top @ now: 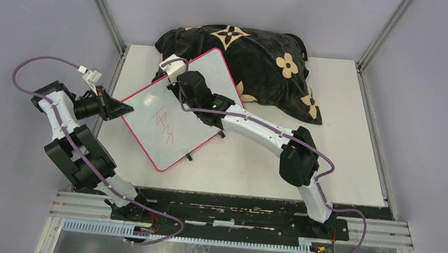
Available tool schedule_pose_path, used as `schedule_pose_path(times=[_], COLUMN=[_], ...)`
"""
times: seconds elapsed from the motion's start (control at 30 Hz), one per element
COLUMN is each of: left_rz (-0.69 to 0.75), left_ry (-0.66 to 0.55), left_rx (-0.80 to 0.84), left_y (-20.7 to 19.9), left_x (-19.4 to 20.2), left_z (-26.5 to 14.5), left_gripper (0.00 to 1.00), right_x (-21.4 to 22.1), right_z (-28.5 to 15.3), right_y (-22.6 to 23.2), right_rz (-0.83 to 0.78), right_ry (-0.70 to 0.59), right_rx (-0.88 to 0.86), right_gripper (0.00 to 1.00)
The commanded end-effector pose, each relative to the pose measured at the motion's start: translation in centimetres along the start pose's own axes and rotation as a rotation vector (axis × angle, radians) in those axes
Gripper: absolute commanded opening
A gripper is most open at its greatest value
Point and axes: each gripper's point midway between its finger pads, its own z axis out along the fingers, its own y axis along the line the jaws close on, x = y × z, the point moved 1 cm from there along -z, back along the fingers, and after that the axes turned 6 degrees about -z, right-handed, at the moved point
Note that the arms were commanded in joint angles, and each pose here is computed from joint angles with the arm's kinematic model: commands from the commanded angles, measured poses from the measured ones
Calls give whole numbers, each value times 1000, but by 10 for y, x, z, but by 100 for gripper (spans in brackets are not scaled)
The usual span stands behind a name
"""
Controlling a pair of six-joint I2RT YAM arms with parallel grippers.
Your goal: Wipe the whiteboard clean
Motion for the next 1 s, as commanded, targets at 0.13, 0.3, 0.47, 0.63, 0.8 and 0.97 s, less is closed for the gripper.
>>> schedule_pose_path(times=[0.13, 0.3, 0.47, 0.63, 0.8, 0.97], left_rz=[210, 213, 218, 216, 220, 214], left_ry=[85, 85, 85, 85, 91, 95], left_rx=[-82, -83, -85, -84, -83, -81], left_y=[14, 12, 11, 11, 11, 12], left_x=[6, 7, 6, 7, 10, 12], left_z=[-10, -10, -11, -10, -10, -10], left_gripper=[3, 3, 3, 3, 3, 3], right_x=[7, 5, 6, -1, -5, -1], right_z=[-7, -18, -34, -49, -56, -57], right_y=[33, 72, 108, 141, 153, 147], right_rz=[-16, -16, -13, -3, 27, 19], right_ry=[-9, -42, -66, -102, -136, -146], right_rx=[-27, -95, -160, -256, -317, -289], right_gripper=[0, 1, 1, 1, 0, 0])
